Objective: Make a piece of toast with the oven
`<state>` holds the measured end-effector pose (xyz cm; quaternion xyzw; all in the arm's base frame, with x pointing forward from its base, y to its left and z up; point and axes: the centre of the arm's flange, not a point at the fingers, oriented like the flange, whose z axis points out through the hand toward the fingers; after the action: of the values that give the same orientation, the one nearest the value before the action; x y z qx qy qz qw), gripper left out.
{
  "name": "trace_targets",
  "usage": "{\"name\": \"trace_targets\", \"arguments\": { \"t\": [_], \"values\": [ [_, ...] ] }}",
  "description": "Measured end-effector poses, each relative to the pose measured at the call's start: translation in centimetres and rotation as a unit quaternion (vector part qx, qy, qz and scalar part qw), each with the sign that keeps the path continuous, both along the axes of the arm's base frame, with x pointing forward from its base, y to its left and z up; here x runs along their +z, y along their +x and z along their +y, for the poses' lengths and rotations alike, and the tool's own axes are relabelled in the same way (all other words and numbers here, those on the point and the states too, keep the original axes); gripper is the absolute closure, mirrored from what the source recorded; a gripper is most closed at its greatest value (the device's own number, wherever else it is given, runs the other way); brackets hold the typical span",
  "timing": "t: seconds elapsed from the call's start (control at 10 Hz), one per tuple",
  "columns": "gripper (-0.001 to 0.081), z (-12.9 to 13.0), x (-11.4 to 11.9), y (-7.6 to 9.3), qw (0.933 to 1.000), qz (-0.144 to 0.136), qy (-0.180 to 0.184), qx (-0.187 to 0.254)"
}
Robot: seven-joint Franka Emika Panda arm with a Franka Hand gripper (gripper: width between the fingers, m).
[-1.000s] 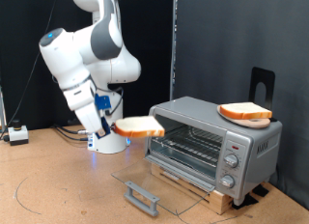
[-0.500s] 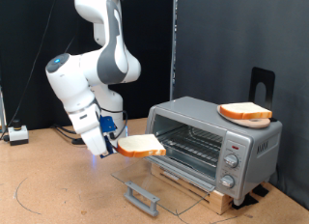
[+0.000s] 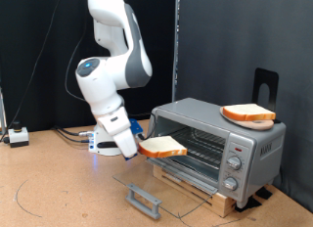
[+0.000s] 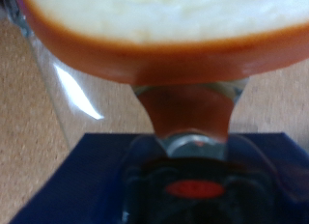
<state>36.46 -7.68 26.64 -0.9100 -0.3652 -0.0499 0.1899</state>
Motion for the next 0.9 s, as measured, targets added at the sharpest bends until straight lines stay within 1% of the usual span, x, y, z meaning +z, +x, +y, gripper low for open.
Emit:
{"name": "trace_targets", "arguments": {
  "t": [0.2, 0.3, 0.6, 0.7, 0.8, 0.9],
  "values": [
    [0.0411, 2.7, 0.5, -0.3, 0.9999, -0.005, -0.01, 0.012],
    [0.0411, 4.1, 0.8, -0.5, 0.9996, -0.005, -0.022, 0.017],
    [0.0411, 8.5, 1.5, -0.7, 0.9968, 0.006, -0.074, 0.027],
    [0.0411, 9.8, 1.5, -0.7, 0.9943, -0.003, -0.102, 0.033],
    [0.0411, 10.8, 1.5, -0.6, 0.9913, -0.021, -0.123, 0.04],
    [0.0411, 11.2, 1.5, -0.5, 0.9885, -0.037, -0.137, 0.052]
  ]
}}
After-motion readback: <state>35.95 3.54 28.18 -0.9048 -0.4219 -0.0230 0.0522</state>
